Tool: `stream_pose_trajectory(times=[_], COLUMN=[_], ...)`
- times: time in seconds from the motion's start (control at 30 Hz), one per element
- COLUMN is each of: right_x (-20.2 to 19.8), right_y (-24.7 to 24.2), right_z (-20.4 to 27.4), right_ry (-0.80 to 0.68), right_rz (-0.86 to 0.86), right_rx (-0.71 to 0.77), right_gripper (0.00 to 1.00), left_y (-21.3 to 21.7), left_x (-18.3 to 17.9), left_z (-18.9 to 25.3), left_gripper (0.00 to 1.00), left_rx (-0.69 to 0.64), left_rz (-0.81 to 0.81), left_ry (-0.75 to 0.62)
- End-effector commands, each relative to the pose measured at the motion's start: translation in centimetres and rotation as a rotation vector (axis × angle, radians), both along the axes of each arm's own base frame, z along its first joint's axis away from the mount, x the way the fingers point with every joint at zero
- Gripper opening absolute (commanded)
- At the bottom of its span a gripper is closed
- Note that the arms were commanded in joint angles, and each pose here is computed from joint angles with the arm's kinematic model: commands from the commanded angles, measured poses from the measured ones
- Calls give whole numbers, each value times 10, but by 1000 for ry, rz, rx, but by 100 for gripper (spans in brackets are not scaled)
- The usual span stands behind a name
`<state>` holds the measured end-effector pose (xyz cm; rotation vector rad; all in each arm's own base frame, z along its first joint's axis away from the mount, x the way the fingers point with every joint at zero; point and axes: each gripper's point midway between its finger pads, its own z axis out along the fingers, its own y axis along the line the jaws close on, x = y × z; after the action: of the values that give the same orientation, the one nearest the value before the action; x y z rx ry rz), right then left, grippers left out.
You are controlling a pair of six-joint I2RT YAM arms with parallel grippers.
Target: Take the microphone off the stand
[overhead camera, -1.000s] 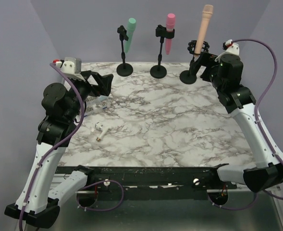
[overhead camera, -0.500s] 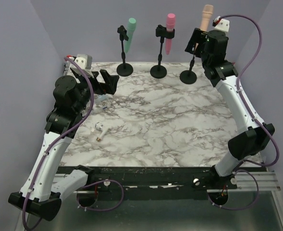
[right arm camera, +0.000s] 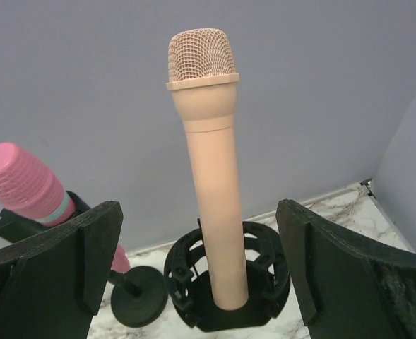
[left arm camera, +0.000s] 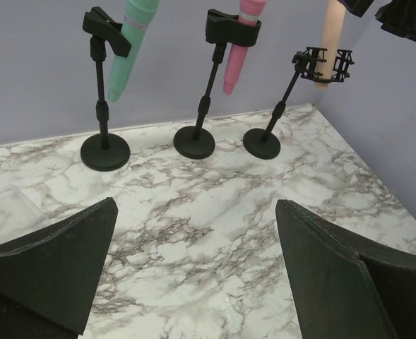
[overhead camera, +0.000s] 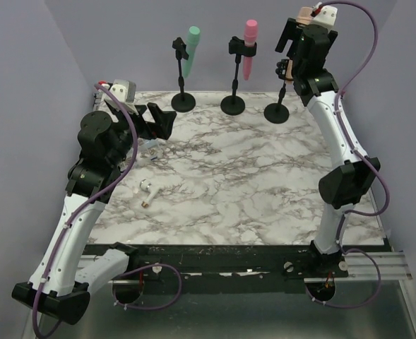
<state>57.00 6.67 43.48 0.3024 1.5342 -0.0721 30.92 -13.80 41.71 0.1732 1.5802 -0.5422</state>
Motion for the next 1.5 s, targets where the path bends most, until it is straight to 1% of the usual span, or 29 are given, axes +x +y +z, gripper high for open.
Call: stream_pose_trajectory(times=[0.0, 0.2, 0.3, 0.37, 0.5, 0.7, 0.9, 1.03, 1.17, 1.23, 1.33, 1.47], right_x=[23, 44, 51, 56, 63, 69, 71, 71, 68, 66, 62, 57], right_y=[-16, -18, -26, -29, -31, -24, -19, -19, -20, -21, -21, -22], right_z=[-3, -20, -31, -36, -40, -41, -38, -32, -21, -15, -6, 8], right_ry=[-24, 4, 20, 26, 26, 16, 1, -15, -29, -42, -58, -87], right_rz=[-48, -53, -75, -73, -59, -22, 4, 8, 7, 6, 4, 6], right_rx=[-37, -95, -111, -114, -117, -128, -125, -123, -152, -152, -149, -143], right_gripper=[100, 100, 98, 95, 86, 69, 58, 49, 36, 33, 25, 21], left_y=[-6, -9, -10, -11, -12, -12, -13, -13, -13, -14, -14, -15], left_x=[2, 4, 6, 6, 8, 10, 12, 12, 12, 12, 12, 12], left_z=[-2, -5, -8, -9, -12, -15, -16, -17, -18, -18, -19, -19], left_gripper=[99, 99, 99, 99, 99, 98, 99, 99, 99, 99, 98, 99], left_rx=[-7, -9, -8, -9, -10, -7, -6, -3, 0, 1, 3, 4], left_rz=[-26, -40, -39, -42, -44, -44, -43, -41, -42, -42, -42, -41], left_ry=[-3, 9, 17, 20, 27, 35, 40, 44, 44, 44, 46, 45])
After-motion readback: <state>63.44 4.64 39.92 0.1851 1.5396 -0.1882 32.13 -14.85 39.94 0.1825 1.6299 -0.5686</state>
